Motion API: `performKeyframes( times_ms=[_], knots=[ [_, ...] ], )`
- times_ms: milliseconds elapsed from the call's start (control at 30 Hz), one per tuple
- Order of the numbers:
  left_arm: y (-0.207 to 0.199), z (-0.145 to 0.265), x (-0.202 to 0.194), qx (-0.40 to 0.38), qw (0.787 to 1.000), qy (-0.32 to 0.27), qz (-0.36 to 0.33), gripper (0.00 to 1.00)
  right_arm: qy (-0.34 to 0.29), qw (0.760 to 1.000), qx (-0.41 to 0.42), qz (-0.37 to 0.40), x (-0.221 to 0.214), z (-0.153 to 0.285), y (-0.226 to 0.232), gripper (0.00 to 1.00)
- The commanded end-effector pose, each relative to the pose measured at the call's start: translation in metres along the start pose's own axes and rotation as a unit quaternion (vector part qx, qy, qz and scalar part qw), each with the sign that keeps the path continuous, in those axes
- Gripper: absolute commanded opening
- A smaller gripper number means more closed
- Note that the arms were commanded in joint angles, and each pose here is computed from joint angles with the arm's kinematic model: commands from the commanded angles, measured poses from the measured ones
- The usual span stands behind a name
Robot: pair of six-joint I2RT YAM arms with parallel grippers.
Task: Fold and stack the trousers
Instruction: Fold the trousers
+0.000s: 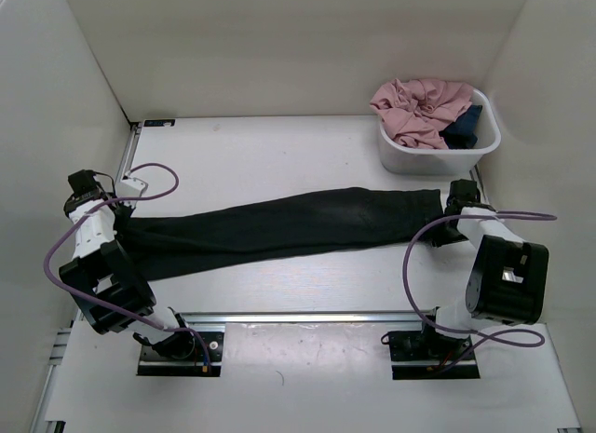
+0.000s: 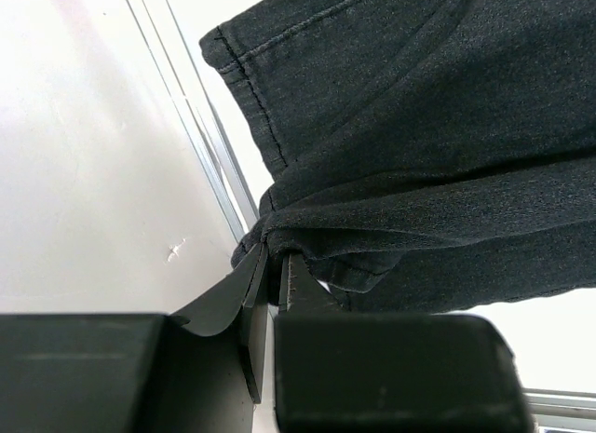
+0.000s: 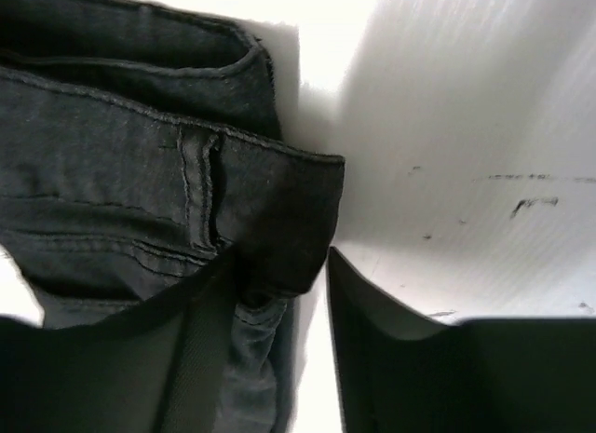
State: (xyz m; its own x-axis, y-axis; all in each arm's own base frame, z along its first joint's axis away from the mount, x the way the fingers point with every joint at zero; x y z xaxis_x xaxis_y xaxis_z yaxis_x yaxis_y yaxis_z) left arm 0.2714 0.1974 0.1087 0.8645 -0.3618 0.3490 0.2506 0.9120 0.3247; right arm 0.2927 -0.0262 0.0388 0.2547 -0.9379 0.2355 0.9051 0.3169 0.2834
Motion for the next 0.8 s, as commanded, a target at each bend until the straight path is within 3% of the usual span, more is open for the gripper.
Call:
performKeyframes(
  times_ms=[0, 67, 100, 167, 300, 467, 667, 767],
  knots=[
    [0.005, 0.012, 0.008, 0.01, 1.0, -0.018, 0.002, 0.14, -0.017, 1.0, -0.01, -0.015, 0.01, -0.002, 0.004, 0.37],
    [0.006, 0.015, 0.009, 0.014, 1.0, -0.021, 0.002, 0.14, -0.022, 0.999, -0.025, -0.014, 0.012, 0.0, -0.001, 0.23],
    [0.007, 0.015, 0.008, 0.017, 1.0, -0.017, 0.002, 0.14, -0.025, 0.999, -0.033, -0.009, 0.012, 0.0, -0.004, 0.09],
    [0.011, 0.017, 0.011, 0.021, 1.0, -0.021, 0.002, 0.14, -0.031, 0.999, -0.039, 0.007, 0.019, 0.008, -0.002, 0.0],
    [0.028, 0.038, 0.028, 0.053, 0.997, -0.048, -0.001, 0.14, -0.044, 0.997, -0.052, 0.04, 0.022, 0.037, -0.016, 0.0],
    [0.052, 0.065, 0.061, 0.081, 0.991, -0.102, 0.009, 0.14, -0.065, 0.993, -0.003, 0.097, 0.031, 0.083, -0.011, 0.0],
    [0.086, 0.08, 0.123, 0.098, 0.983, -0.157, 0.013, 0.14, -0.06, 0.987, 0.032, 0.144, 0.055, 0.116, 0.027, 0.0],
    [0.101, 0.097, 0.167, 0.115, 0.971, -0.207, 0.021, 0.14, -0.05, 0.987, 0.04, 0.147, 0.065, 0.113, 0.048, 0.0]
  ],
)
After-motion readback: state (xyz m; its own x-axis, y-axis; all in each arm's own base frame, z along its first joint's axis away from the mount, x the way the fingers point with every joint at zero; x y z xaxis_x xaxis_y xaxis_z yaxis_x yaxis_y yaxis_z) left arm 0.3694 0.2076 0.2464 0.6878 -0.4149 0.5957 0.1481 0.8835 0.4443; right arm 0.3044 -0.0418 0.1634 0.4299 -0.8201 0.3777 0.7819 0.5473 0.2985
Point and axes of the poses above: each gripper's point midway between its finger pads, its own z axis back along the fingers, its own y axis along the line the jaws close on, x = y × z, the point moved 1 cm from there along z, back along the fingers, and after that the axes turned 5 degrees about z, right-handed, at the moved point
